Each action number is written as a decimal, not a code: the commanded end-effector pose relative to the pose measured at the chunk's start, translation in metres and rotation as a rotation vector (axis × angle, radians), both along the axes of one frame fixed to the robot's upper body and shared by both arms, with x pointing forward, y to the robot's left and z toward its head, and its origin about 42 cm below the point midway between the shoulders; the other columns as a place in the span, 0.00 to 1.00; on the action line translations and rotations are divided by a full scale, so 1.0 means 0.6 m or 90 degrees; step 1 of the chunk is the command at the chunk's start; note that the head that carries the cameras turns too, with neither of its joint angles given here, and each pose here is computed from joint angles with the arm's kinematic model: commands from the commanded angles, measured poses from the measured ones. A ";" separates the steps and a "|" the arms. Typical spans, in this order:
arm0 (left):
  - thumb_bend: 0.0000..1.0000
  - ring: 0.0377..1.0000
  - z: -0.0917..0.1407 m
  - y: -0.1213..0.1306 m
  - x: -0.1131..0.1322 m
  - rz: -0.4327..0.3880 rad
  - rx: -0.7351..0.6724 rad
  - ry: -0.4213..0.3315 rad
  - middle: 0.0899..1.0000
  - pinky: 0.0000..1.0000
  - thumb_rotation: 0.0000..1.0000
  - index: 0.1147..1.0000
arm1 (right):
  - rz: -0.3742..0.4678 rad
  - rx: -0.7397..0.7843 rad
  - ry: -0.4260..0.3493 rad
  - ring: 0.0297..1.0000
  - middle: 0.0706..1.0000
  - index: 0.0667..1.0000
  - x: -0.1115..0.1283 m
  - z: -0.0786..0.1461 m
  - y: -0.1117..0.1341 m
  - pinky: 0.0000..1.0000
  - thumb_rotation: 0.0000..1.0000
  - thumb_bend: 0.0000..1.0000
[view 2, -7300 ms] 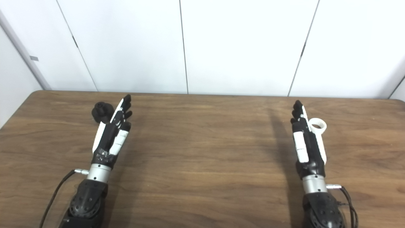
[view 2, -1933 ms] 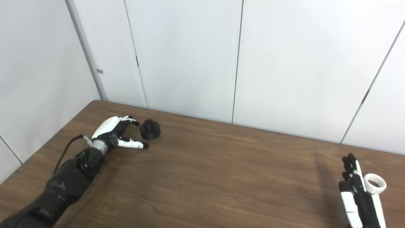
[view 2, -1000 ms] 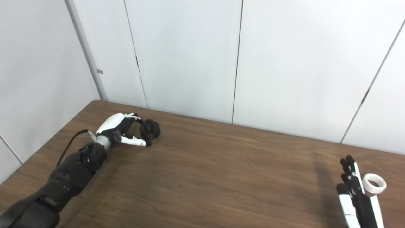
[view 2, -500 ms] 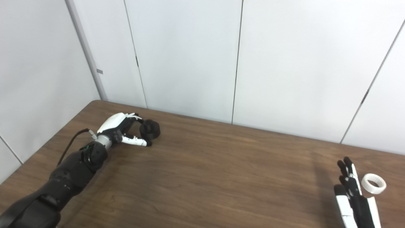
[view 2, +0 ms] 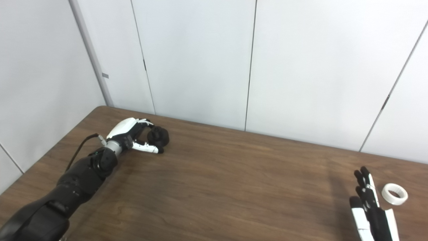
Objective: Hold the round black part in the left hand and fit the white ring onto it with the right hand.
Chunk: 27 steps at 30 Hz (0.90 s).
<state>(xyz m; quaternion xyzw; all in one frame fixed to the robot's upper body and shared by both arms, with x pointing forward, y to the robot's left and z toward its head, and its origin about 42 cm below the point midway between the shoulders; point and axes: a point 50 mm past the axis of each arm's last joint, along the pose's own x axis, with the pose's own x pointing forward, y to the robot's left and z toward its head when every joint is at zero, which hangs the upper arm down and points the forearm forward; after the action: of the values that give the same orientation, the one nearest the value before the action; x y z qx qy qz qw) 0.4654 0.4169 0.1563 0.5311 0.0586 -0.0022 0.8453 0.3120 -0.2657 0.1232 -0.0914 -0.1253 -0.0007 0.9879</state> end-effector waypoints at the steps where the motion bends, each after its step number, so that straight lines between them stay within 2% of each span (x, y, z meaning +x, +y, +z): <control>1: 0.99 1.00 0.017 -0.023 0.019 -0.031 0.005 -0.011 0.94 1.00 0.39 0.74 | -0.007 0.031 0.044 1.00 0.96 1.00 -0.027 -0.040 0.014 1.00 0.91 0.58; 6: 0.95 1.00 0.017 -0.024 0.019 -0.032 0.000 -0.008 0.94 1.00 0.37 0.74 | -0.008 0.032 0.048 1.00 0.97 1.00 -0.027 -0.040 0.014 1.00 0.91 0.59; 9: 0.88 1.00 0.017 -0.023 0.018 -0.038 0.004 -0.017 0.93 1.00 0.29 0.65 | -0.009 0.031 0.049 1.00 0.96 1.00 -0.027 -0.038 0.014 1.00 0.91 0.59; 10: 0.67 0.99 0.017 -0.022 0.018 -0.042 0.013 -0.025 0.90 1.00 0.16 0.52 | -0.011 0.026 0.047 1.00 0.96 1.00 -0.027 -0.039 0.014 0.99 0.92 0.58; 11: 0.60 0.98 0.016 -0.021 0.017 -0.048 0.024 -0.032 0.87 1.00 0.11 0.47 | -0.012 0.024 0.046 1.00 0.96 1.00 -0.027 -0.039 0.013 0.98 0.92 0.58; 13: 0.54 0.96 0.017 -0.019 0.016 -0.059 0.043 -0.042 0.81 1.00 0.07 0.43 | -0.013 0.023 0.047 1.00 0.96 1.00 -0.027 -0.039 0.013 0.98 0.92 0.58; 16: 0.52 0.94 0.019 -0.016 0.017 -0.065 0.049 -0.051 0.76 1.00 0.05 0.42 | -0.011 0.025 0.048 1.00 0.96 1.00 -0.026 -0.038 0.012 1.00 0.92 0.58; 27: 0.52 0.93 0.029 -0.012 0.014 -0.081 0.052 -0.069 0.73 1.00 0.05 0.42 | -0.017 0.035 0.039 1.00 0.97 1.00 -0.023 -0.028 0.009 1.00 0.92 0.56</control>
<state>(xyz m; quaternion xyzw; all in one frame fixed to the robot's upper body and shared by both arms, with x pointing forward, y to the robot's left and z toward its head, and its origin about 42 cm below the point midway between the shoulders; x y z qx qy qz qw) 0.4686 0.4059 0.1569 0.5568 -0.0021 -0.0221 0.8303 0.3116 -0.2635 0.1237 -0.0850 -0.1192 -0.0041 0.9892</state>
